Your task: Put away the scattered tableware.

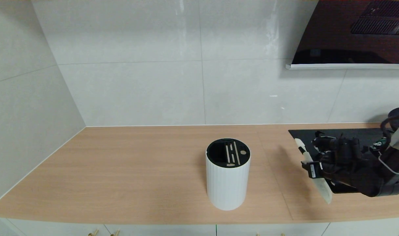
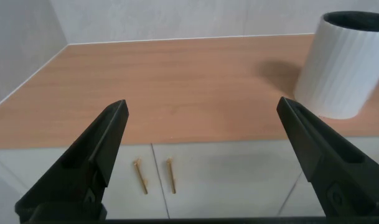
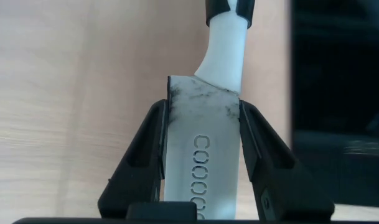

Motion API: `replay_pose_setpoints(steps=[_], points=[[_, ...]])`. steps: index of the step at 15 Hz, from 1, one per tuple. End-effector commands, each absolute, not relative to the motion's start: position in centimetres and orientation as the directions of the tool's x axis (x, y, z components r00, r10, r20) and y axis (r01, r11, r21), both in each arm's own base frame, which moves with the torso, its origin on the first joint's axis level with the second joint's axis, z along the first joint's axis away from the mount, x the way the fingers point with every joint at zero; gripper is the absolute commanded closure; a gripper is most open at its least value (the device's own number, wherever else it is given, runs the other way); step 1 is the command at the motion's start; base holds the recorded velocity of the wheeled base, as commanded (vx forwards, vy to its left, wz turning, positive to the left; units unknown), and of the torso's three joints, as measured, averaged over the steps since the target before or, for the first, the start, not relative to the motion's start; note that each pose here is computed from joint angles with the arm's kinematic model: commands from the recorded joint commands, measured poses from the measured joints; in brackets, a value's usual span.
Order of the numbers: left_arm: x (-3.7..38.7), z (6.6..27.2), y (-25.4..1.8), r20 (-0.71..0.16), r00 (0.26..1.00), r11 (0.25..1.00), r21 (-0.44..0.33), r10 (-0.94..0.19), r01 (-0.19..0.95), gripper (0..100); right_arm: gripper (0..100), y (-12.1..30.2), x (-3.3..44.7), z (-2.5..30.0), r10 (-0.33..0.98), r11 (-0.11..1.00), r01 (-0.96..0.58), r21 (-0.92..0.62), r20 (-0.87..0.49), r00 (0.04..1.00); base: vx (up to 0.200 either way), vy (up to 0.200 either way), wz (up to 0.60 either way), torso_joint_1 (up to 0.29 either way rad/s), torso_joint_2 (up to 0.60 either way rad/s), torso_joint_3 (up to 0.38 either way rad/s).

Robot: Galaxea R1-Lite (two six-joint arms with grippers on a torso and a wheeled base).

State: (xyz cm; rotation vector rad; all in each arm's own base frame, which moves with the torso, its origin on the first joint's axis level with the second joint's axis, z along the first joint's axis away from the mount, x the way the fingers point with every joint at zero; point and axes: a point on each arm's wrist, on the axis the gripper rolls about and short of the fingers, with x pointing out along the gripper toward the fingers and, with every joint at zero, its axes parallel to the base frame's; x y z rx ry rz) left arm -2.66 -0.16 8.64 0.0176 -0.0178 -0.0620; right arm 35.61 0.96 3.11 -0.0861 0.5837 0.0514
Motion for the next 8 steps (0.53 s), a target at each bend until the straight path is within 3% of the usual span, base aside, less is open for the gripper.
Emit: replay_pose_setpoints(steps=[1, 2, 3, 4, 6, 7, 8], points=[[-3.5, 15.2, -0.4, 0.018, 0.982, 0.982, -0.014, -0.188, 0.188, 0, 100, 3.1, 32.9, 10.2, 0.083, 0.990, -0.121, -0.076, -0.381, 0.921, 0.000, 0.000, 0.00, 0.000, 0.00, 0.000], [-2.6, 17.3, -0.5, -0.051, 0.965, 0.966, -0.031, -0.256, 0.255, 0, 100, 4.0, 32.1, 12.4, 0.113, 0.986, -0.145, -0.078, -0.321, 0.940, 0.000, 0.000, 0.00, 0.000, 0.00, 0.000], [-2.6, 17.3, -0.5, -0.051, 0.965, 0.966, -0.031, -0.256, 0.255, 0, 100, 4.0, 32.1, 12.4, 0.113, 0.986, -0.145, -0.078, -0.321, 0.940, 0.000, 0.000, 0.00, 0.000, 0.00, 0.000], [2.3, 22.4, -0.9, -0.128, 0.916, 0.924, -0.069, -0.381, 0.375, 0, 100, 6.3, 30.2, 16.7, 0.198, 0.973, -0.218, -0.079, -0.210, 0.957, 0.000, 0.000, 0.00, 0.000, 0.00, 0.000], [9.5, 25.4, -1.7, -0.143, 0.879, 0.890, -0.088, -0.455, 0.447, 0, 100, 9.2, 28.1, 19.5, 0.251, 0.959, -0.270, -0.089, -0.181, 0.951, 0.000, 0.000, 0.00, 0.000, 0.00, 0.000], [10.6, 25.6, -2.2, -0.139, 0.866, 0.876, -0.104, -0.481, 0.470, 0, 100, 9.6, 27.8, 19.8, 0.257, 0.957, -0.276, -0.091, -0.174, 0.951, 0.000, 0.000, 0.00, 0.000, 0.00, 0.000], [14.1, 25.8, -4.7, -0.080, 0.796, 0.783, -0.262, -0.600, 0.564, 0, 100, 10.6, 26.5, 20.9, 0.295, 0.947, -0.309, -0.090, -0.137, 0.945, 0.000, 0.000, 0.00, 0.000, 0.00, 0.000]])
